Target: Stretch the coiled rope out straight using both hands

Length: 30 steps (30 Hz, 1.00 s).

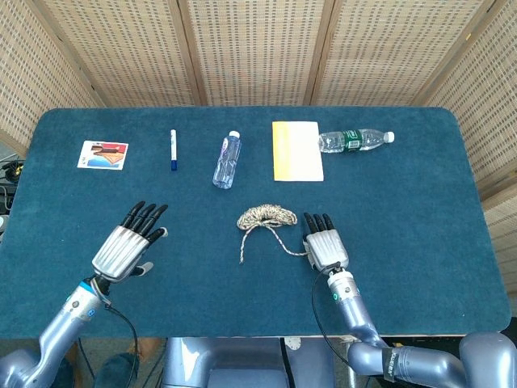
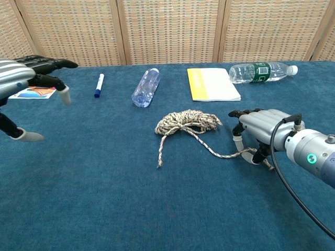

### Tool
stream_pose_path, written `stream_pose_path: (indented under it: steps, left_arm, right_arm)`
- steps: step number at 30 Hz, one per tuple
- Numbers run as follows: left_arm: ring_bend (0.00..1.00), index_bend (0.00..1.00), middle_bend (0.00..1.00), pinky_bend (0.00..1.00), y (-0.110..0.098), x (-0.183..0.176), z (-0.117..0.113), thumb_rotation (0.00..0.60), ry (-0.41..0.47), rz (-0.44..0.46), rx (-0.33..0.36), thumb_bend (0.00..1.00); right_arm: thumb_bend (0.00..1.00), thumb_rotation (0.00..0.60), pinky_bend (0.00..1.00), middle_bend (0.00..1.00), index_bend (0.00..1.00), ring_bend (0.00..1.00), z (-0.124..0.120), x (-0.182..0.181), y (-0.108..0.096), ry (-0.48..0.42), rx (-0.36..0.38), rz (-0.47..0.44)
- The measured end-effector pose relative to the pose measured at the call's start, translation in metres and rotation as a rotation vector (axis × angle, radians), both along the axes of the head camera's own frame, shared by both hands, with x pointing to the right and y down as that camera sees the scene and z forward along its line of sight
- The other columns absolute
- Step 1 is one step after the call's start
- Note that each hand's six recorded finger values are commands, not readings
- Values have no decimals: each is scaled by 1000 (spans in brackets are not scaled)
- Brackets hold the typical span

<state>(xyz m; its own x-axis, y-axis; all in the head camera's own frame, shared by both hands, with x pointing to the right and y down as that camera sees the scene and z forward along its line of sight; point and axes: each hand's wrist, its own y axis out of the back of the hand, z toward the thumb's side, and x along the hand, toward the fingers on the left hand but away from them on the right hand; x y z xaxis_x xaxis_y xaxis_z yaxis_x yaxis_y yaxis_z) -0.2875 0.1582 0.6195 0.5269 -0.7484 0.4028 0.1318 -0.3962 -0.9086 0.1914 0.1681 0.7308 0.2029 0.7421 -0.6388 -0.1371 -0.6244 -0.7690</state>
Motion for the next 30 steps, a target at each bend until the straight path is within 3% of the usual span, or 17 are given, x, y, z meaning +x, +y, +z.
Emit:
stream_pose_path:
  steps: [11, 30]
  left_arm:
    - [0, 433, 0, 0, -11, 65, 35, 600, -34, 254, 64, 186]
    - [0, 480, 0, 0, -8, 165, 83, 600, -80, 522, 116, 234]
  right_arm:
    - [434, 600, 0, 0, 630, 0, 4, -1, -4, 10, -17, -1]
    - [434, 600, 0, 0, 634, 0, 5, -2, -11, -3, -33, -7]
